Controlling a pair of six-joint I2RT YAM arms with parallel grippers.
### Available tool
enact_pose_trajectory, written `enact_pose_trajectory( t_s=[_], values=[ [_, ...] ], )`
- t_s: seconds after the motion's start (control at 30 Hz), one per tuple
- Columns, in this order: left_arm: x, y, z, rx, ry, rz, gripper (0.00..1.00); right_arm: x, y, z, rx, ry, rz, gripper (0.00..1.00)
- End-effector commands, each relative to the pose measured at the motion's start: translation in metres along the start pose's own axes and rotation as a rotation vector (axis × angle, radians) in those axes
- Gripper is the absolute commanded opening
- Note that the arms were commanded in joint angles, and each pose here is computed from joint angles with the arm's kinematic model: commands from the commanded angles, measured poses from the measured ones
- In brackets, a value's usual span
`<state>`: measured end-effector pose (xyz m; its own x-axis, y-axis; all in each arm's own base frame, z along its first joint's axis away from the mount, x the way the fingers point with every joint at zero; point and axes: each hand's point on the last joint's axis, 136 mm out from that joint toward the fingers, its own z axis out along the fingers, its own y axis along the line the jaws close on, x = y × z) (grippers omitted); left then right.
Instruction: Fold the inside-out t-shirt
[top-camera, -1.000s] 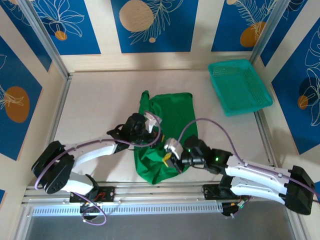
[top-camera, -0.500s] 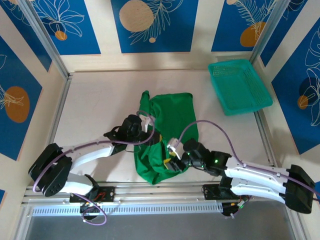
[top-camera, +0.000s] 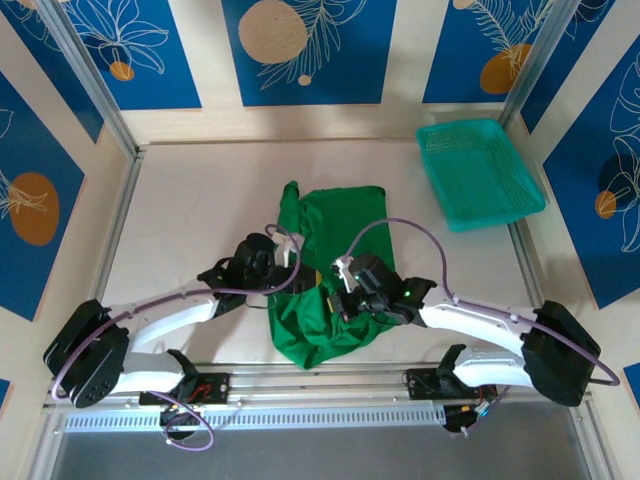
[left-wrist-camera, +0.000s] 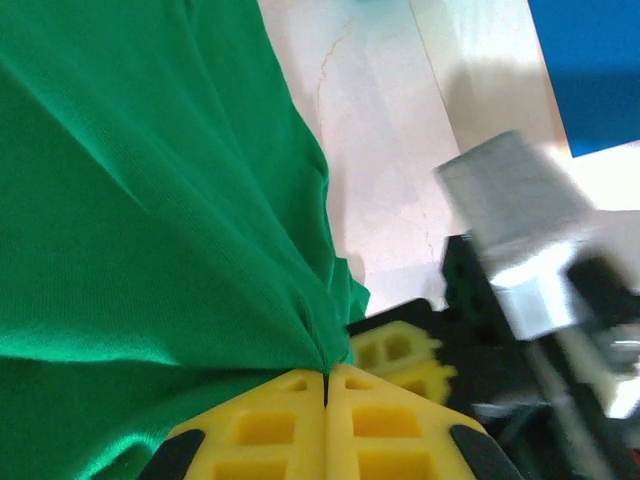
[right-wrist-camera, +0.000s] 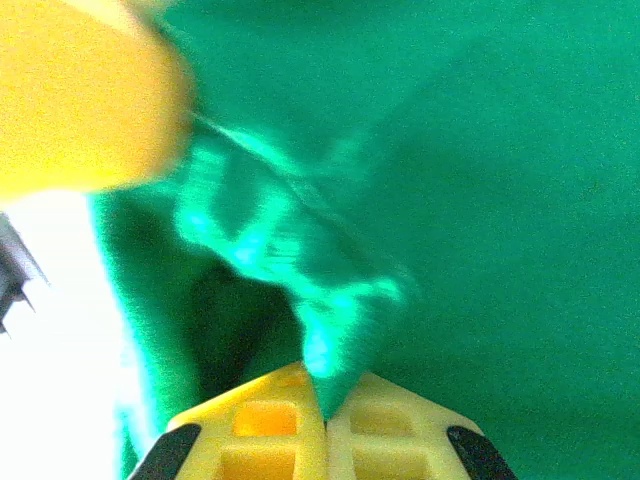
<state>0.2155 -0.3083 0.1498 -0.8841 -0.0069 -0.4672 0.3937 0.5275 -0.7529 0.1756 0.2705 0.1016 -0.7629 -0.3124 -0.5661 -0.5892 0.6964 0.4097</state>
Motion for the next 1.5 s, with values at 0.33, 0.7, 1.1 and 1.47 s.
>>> enact_pose_trajectory(
  t_s=[0.33,0.7,1.1,1.47],
  values=[
    [0.039,0.092,-0.009,-0.279,-0.012,0.177,0.23,0.030,-0.042,0.011,-0.210,0.234,0.427,0.26],
    [0.064,0.026,-0.040,-0.123,0.147,0.175,0.49,0.007,-0.038,-0.037,0.177,0.191,0.182,0.40],
    [0.052,0.051,-0.012,-0.248,0.126,0.217,0.61,0.029,0.039,0.009,-0.103,0.329,0.189,0.42],
    [0.042,0.074,0.038,-0.254,0.257,0.161,0.38,0.041,0.046,0.004,-0.170,0.248,0.036,0.00]
  ],
)
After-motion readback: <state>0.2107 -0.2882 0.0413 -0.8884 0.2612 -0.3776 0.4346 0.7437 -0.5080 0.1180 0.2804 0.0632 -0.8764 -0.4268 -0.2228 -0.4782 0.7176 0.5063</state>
